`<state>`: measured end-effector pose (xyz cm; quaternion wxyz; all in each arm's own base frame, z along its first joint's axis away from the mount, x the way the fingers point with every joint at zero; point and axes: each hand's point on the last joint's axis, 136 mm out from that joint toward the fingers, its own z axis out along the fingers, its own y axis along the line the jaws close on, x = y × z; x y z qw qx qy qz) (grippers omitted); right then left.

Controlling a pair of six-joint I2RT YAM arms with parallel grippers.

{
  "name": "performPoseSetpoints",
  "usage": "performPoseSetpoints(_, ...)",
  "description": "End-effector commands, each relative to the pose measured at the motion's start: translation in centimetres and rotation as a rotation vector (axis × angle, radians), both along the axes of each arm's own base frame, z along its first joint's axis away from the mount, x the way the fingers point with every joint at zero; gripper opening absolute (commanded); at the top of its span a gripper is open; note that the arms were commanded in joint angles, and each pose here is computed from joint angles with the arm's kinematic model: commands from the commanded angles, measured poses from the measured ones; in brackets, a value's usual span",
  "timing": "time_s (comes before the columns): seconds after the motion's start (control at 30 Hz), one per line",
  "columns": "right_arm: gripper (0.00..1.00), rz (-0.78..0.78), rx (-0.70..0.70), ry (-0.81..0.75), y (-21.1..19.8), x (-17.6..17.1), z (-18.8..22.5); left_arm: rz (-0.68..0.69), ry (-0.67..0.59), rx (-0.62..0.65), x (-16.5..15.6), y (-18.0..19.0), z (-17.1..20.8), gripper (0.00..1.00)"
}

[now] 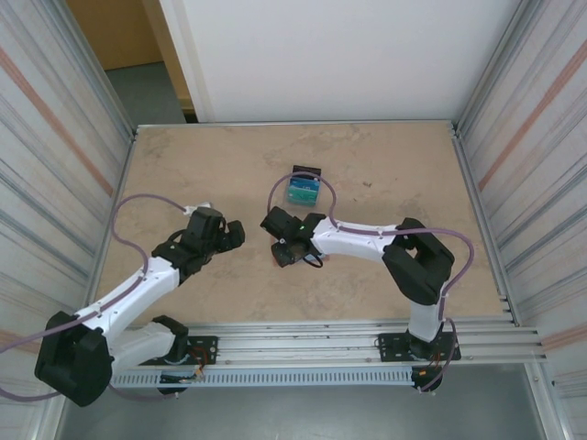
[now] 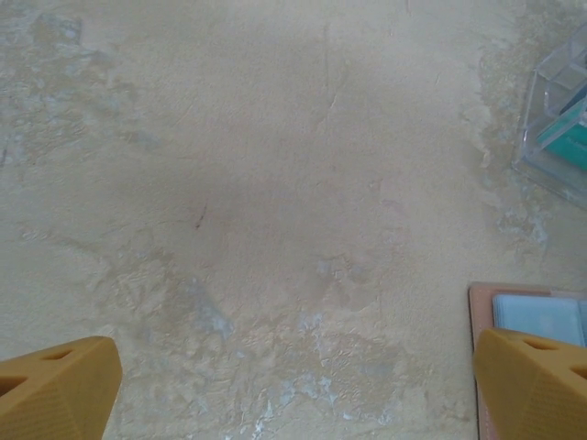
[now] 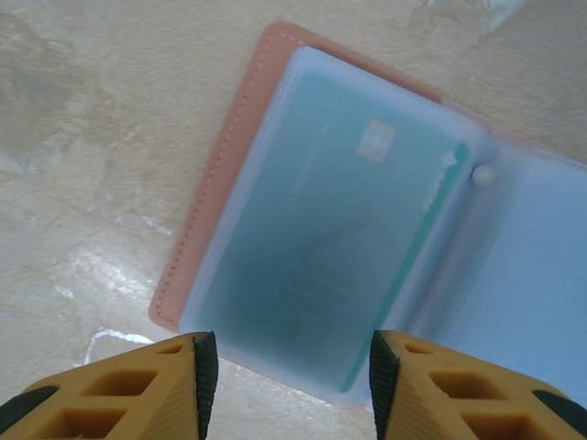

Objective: Take the credit cards out of the card holder

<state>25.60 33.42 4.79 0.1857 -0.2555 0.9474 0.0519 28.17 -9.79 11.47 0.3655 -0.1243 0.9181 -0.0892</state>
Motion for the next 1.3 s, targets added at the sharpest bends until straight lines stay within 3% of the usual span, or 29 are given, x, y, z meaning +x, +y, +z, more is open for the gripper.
performPoseSetpoints(0.0, 0.52, -0.062, 0.010, 0.005, 0.3, 0.6, 0.4, 0.059, -0.001, 0.003, -0.5, 1.2, -0.2, 0.99)
performPoseSetpoints(0.7, 0.61, -0.060, 0.019, 0.084, 1.0, 0.5, -2.4, 0.042, 0.024, -0.019, -0.4, 0.5, -0.7, 0.99)
performPoseSetpoints(0.93, 0.49, -0.097, 0.007, 0.116, -0.4, 0.4, -3.4, 0.032, 0.015, -0.026, -0.1, 0.2, -0.3, 0.99)
performPoseSetpoints(1.1, 0.33, -0.103, -0.008, 0.106, -0.8, 0.6, -3.4, 0.021, 0.010, -0.033, 0.2, -0.1, 0.0, 0.99)
performPoseSetpoints(1.27, 0.28, -0.115, -0.001, 0.070, -0.9, 1.0, -2.3, -0.008, 0.006, -0.047, 0.4, -0.7, 0.3, 0.99)
